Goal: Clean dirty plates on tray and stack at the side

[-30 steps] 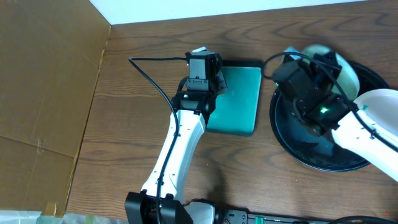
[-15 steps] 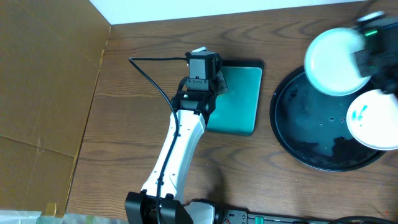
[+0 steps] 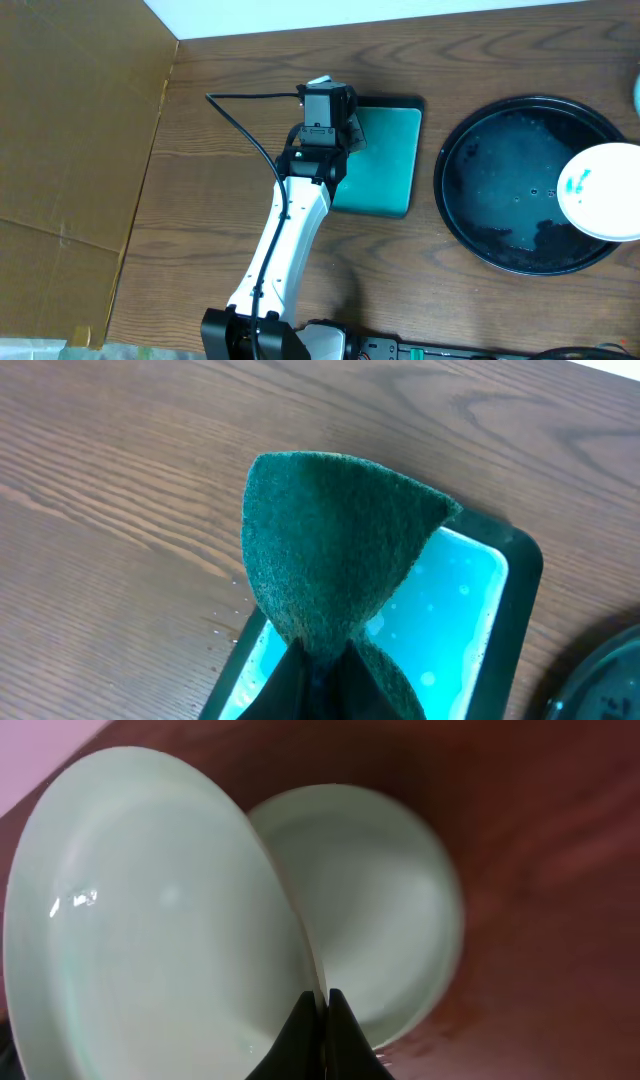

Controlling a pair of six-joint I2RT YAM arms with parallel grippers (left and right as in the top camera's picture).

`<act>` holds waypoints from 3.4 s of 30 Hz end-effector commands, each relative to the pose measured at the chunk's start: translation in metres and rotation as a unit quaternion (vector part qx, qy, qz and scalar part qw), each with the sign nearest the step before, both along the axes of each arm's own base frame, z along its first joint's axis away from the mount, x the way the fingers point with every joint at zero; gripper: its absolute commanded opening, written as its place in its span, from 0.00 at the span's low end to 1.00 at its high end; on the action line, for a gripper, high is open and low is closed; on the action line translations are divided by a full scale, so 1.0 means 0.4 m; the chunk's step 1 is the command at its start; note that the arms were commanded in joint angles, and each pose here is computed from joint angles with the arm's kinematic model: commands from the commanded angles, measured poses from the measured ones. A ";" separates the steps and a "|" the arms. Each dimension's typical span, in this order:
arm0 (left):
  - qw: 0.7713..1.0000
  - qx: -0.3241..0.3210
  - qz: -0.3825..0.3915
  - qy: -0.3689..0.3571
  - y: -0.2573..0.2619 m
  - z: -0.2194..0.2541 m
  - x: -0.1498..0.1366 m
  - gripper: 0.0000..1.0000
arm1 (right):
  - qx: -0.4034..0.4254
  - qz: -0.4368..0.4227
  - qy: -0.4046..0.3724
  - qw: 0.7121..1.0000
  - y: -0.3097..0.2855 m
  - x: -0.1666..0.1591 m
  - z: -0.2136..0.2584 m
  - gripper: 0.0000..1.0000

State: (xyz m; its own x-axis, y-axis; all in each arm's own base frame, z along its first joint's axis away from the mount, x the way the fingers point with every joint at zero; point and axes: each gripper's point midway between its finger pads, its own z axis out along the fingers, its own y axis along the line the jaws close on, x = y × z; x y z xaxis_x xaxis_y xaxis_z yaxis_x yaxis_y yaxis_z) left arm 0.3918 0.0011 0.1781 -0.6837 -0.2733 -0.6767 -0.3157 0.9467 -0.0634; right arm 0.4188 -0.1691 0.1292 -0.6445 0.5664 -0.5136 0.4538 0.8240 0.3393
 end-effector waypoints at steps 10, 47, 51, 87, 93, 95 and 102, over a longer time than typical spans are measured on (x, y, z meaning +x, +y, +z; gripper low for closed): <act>1.000 -0.005 0.014 -0.005 0.008 0.004 -0.001 0.07 | -0.035 -0.193 0.063 0.978 -0.174 -0.028 -0.143 0.05; 1.000 -0.006 0.014 -0.007 0.007 0.004 0.004 0.08 | -0.087 0.054 0.272 0.957 0.293 -0.272 -0.109 0.94; 1.000 -0.006 0.014 -0.007 0.007 0.004 0.004 0.08 | -0.086 0.055 0.284 0.953 0.295 -0.293 -0.139 0.99; 1.000 -0.007 0.016 -0.007 0.007 0.004 0.004 0.08 | -0.094 0.080 0.232 0.965 0.300 -0.264 -0.235 0.04; 1.000 -0.007 0.016 -0.007 0.007 0.004 0.004 0.08 | -0.052 0.126 0.205 0.969 0.351 -0.232 -0.211 0.01; 1.000 -0.007 0.016 -0.007 0.007 0.004 0.004 0.08 | -0.021 0.159 0.183 0.970 0.389 -0.211 -0.191 0.01; 1.000 -0.027 -0.002 -0.008 -0.015 0.002 0.007 0.07 | 0.103 0.248 0.064 0.961 0.535 -0.120 -0.102 0.01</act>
State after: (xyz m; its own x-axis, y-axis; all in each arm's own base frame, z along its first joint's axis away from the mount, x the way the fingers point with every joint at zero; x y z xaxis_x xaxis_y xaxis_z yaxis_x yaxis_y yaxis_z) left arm 0.3932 -0.0007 0.1789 -0.6736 -0.2970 -0.6768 -0.3252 0.9414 -0.0894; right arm 0.3569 0.0042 0.0657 -0.9048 0.3040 -0.2981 0.2153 0.9307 0.2956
